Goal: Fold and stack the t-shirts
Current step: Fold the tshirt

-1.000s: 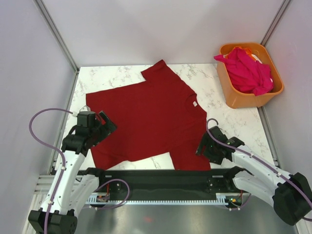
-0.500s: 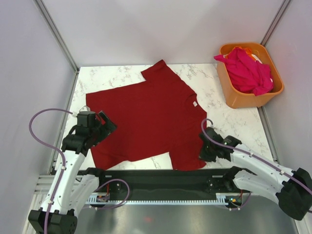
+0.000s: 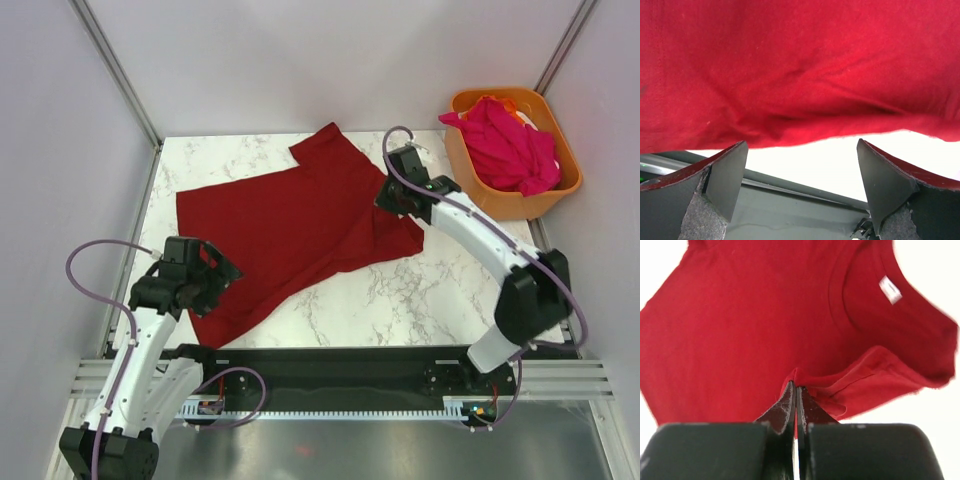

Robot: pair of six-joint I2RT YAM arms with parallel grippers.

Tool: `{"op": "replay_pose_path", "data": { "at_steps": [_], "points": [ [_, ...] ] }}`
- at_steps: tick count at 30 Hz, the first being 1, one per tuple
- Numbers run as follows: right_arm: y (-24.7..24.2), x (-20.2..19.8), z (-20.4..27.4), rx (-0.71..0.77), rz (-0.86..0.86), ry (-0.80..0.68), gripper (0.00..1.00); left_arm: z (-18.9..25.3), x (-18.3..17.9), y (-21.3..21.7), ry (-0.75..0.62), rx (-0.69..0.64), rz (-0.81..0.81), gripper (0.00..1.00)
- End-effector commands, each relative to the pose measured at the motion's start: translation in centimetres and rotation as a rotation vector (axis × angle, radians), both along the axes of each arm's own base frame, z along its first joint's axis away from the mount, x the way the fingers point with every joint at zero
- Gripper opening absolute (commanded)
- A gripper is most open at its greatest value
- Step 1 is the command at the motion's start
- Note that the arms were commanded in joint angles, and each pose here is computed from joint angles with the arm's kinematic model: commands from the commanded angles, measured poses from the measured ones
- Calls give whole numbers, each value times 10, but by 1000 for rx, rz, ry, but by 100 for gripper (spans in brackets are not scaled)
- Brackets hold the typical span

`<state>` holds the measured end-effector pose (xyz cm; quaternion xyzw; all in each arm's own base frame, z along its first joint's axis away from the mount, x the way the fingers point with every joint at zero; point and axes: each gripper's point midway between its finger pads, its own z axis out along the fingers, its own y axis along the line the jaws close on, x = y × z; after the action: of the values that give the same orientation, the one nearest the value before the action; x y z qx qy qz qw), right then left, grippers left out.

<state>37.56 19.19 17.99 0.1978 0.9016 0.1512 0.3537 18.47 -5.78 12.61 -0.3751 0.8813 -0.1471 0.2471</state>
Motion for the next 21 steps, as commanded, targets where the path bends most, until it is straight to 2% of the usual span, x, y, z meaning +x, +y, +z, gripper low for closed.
{"op": "replay_pose_path", "data": {
  "at_steps": [1, 2, 4, 5, 7, 10, 18, 21],
  "points": [
    [15, 44, -3, -9, 47, -31, 0, 5, -5, -4, 26, -42, 33, 98],
    [20, 54, -22, -19, 57, -4, 0, 6, -4, -2, 24, -33, 39, 98],
    [27, 72, -21, -11, 64, -14, 0, 8, -5, 1, 31, -23, 50, 98],
    [27, 81, -39, -23, 64, 14, 0, 8, -5, 1, 39, -21, 53, 98],
    [27, 101, -31, -27, 51, -18, 0, 6, -6, 1, 53, -27, 64, 98],
    [24, 131, -49, -24, 42, -2, 0, 0, -8, -1, 85, -44, 74, 98],
    [3, 193, -29, 14, -13, -76, 0, -10, -11, 1, 145, -18, 76, 91],
    [2, 205, -30, 43, -8, -77, 0, -12, -10, 1, 162, -6, 58, 84]
  ]
}}
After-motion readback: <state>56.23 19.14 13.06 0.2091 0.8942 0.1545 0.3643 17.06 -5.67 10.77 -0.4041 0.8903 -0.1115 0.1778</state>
